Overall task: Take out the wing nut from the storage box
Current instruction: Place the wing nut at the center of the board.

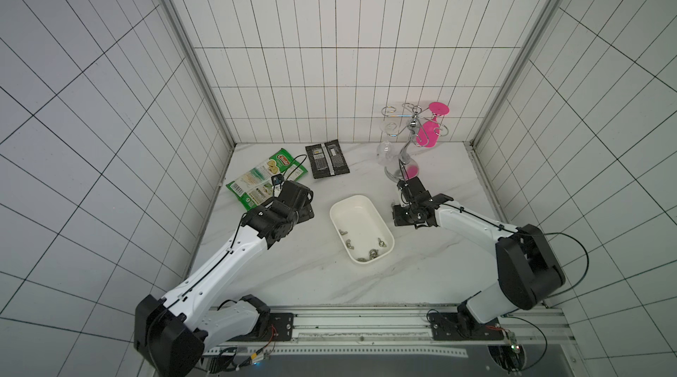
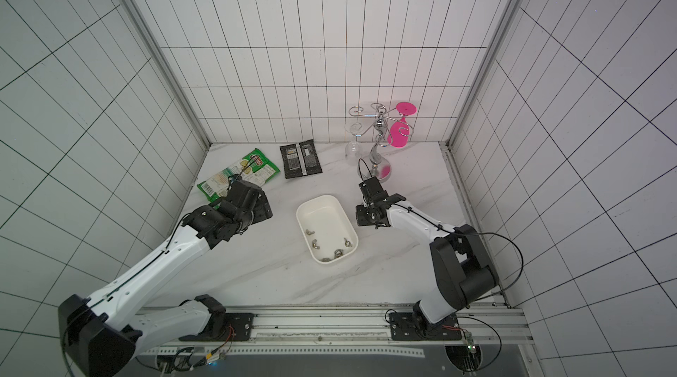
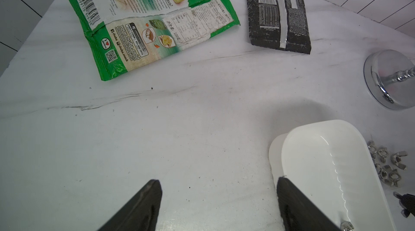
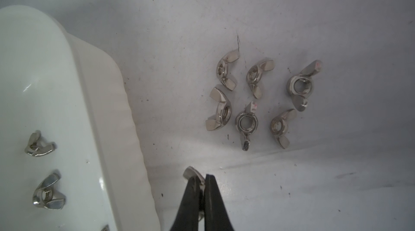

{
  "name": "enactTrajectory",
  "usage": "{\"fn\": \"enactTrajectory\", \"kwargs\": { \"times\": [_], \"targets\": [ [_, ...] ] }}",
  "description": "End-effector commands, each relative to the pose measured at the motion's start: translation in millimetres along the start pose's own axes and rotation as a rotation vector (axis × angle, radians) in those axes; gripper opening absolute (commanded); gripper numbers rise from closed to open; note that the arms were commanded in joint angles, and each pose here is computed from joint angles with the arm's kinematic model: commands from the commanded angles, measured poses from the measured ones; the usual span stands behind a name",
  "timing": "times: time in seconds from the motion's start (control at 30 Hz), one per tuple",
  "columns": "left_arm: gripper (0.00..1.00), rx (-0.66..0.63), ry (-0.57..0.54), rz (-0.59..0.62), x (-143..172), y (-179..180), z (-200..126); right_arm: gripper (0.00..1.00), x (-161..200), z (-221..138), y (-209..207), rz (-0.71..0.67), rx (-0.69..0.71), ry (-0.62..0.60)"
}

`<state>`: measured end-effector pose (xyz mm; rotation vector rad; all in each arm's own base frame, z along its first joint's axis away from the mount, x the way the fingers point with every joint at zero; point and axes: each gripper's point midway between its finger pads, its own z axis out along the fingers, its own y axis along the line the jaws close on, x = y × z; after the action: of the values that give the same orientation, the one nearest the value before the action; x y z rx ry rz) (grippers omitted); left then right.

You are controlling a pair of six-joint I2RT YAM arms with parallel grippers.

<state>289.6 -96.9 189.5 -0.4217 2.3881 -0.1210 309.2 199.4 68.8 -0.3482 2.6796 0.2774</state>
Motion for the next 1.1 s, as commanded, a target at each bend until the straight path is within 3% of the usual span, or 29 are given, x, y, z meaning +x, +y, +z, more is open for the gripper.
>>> {"fn": "enactTrajectory", "kwargs": {
  "times": [0.0, 0.8, 1.07],
  "targets": [
    [0.84, 0.024, -0.017, -0.004, -5.8, -6.7, -3.0, 0.07, 1.5, 10.3, -4.9, 0.017, 0.006, 0.012],
    [0.84, 0.022, -0.027, 0.007, -10.5, -7.2, -7.4, 0.08, 12.5, 45.7, -17.1, 0.041, 0.039, 0.073],
    [0.84, 0.018, -0.024, 0.007, -9.3, -6.5, -6.6, 0.16, 14.5, 47.9, -17.8, 0.045, 0.043, 0.080]
  ]
}}
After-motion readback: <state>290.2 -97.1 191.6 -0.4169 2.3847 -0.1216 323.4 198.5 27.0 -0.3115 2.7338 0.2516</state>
